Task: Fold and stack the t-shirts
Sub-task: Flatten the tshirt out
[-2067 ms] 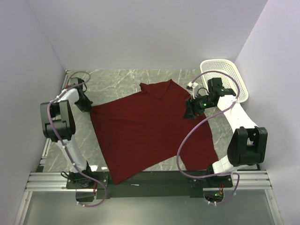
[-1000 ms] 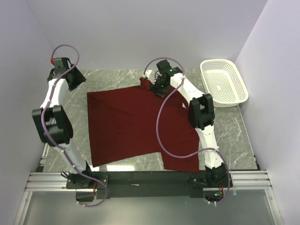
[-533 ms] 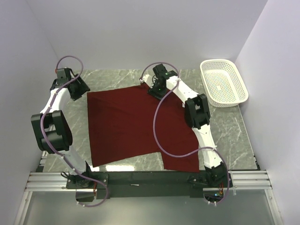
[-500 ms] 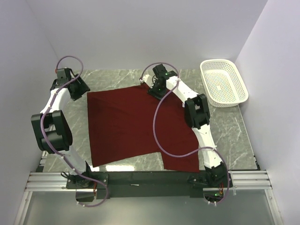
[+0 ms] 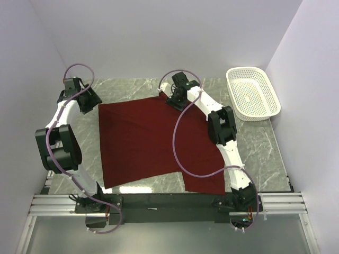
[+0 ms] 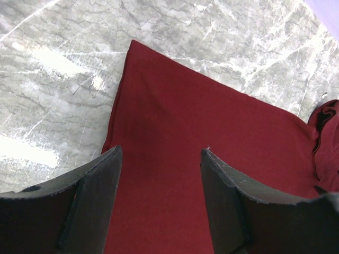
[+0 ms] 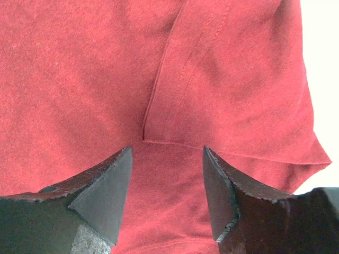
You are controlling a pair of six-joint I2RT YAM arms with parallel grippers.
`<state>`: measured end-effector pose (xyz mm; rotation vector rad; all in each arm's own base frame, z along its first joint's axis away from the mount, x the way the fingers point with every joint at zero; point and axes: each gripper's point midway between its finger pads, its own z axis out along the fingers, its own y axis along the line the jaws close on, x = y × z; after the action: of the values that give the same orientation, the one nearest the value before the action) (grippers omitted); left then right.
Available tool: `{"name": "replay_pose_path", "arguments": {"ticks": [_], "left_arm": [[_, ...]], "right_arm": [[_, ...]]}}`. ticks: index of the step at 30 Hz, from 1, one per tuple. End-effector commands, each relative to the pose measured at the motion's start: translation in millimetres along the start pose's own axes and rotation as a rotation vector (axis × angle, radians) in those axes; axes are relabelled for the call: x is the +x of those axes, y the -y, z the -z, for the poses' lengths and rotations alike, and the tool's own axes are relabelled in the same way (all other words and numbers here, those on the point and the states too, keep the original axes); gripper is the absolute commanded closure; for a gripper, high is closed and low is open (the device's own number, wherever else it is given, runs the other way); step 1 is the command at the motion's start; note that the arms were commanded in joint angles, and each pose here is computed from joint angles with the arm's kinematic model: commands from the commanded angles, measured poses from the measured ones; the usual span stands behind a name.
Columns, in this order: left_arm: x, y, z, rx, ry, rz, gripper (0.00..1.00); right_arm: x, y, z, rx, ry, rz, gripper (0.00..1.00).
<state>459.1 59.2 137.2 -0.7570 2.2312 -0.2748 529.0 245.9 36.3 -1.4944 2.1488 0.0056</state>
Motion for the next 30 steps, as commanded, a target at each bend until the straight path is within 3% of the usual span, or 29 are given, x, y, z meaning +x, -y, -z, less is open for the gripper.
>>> {"name": "replay_pose_path", "arguments": {"ticks": [1,10,19,20,21,26,30], "left_arm": [[-10.7,10.1,13.0,0.048,0.045,-0.009,0.34],[-4.4,8.1,10.1,0.049,0.027,-0.009,0.34],[1.6,6.8,4.4,0.056,0.006,-0.002,0.34],[3.1,5.6,1.9,0.053,0.001,-0.002,0.34],[4.6,4.6,0.4,0.05,-0.004,-0.001,0.34],[7.1,2.4,-8.3,0.045,-0.018,0.001,0.34],[7.3,2.2,-17.5,0.042,-0.036,0.005,0.35]], "right_arm": [[-15.7,10.5,-4.1,0.049,0.043,0.008,0.38],[-12.5,10.4,-18.9,0.052,0.027,0.021,0.46],[-12.9,11.6,-19.5,0.057,0.031,0.033,0.67],[-13.8,11.4,-18.9,0.059,0.031,0.032,0.89],[-14.3,14.2,-17.9,0.071,0.035,0.025,1.0],[-24.5,17.7,-2.6,0.068,0.093,-0.003,1.0],[-46.9,40.1,37.9,0.12,0.193,-0.046,1.0]]}}
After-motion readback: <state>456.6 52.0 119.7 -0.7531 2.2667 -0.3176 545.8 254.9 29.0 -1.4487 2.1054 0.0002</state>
